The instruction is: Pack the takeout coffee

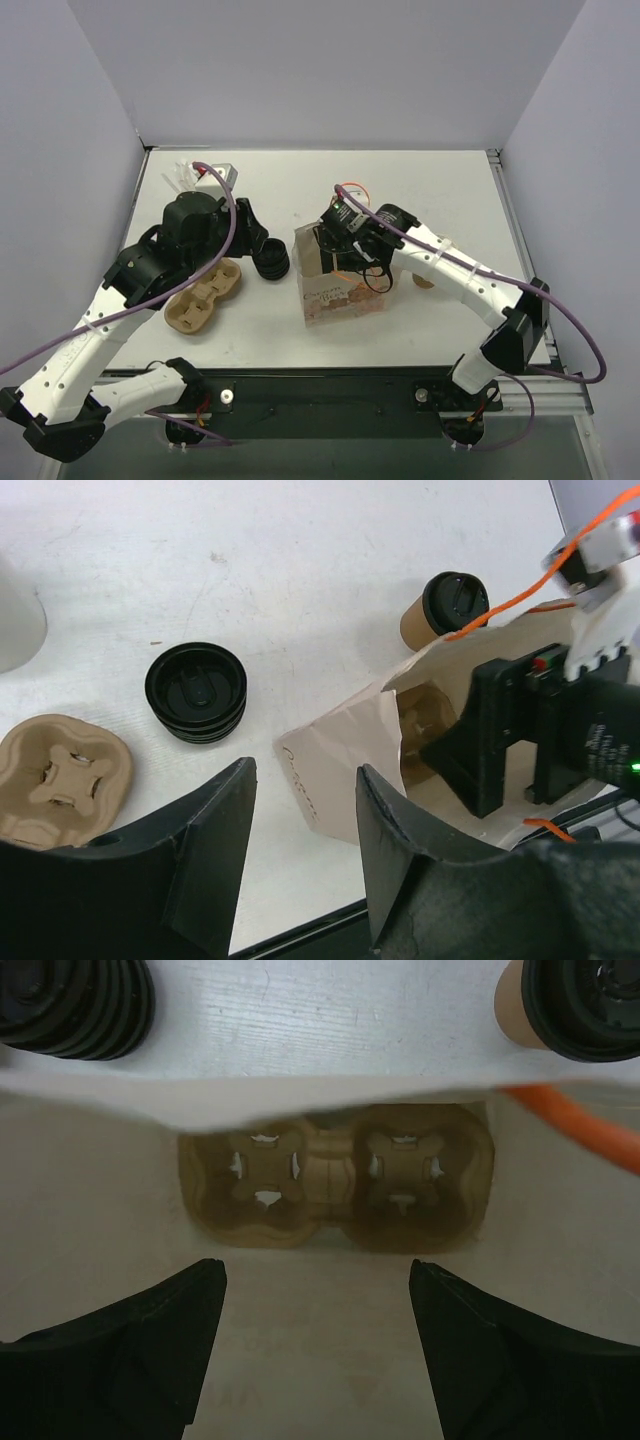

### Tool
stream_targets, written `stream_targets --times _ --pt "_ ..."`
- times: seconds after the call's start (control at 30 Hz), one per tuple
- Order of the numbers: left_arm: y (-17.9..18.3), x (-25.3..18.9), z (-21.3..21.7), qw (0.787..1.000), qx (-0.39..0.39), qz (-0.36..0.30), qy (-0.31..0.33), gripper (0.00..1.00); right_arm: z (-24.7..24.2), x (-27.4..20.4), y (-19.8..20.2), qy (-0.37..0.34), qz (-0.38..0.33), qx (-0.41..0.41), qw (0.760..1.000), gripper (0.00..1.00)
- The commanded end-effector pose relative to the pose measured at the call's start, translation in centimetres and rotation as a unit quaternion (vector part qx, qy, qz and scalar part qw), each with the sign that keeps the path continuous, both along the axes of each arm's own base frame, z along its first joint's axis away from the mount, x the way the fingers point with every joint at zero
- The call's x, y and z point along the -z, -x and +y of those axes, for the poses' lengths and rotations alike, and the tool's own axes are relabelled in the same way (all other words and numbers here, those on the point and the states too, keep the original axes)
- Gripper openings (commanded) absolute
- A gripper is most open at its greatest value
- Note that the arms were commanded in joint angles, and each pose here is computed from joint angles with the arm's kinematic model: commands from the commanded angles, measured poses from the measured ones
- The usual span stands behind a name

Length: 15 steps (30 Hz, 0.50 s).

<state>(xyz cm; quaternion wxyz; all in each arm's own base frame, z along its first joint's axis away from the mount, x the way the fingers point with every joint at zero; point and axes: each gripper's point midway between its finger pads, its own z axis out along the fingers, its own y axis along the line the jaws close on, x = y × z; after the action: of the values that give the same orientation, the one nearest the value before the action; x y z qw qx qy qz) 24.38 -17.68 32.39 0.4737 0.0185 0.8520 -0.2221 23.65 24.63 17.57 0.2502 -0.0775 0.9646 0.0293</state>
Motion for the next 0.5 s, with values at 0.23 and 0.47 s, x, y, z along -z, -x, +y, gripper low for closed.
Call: stream_targets --times 0.23,0.47 --pt "0.9 0.6 -2.8 0.997 0.066 0.029 0.013 0.55 -1.4 -10.5 0.2 -0.078 -0.08 0.0 0.994 0.71" --pt "0.6 -0.2 -4.9 0.995 0.085 0.021 0.04 0.55 -2.0 -11.3 0.1 -0.083 -0.079 0.014 0.993 0.68"
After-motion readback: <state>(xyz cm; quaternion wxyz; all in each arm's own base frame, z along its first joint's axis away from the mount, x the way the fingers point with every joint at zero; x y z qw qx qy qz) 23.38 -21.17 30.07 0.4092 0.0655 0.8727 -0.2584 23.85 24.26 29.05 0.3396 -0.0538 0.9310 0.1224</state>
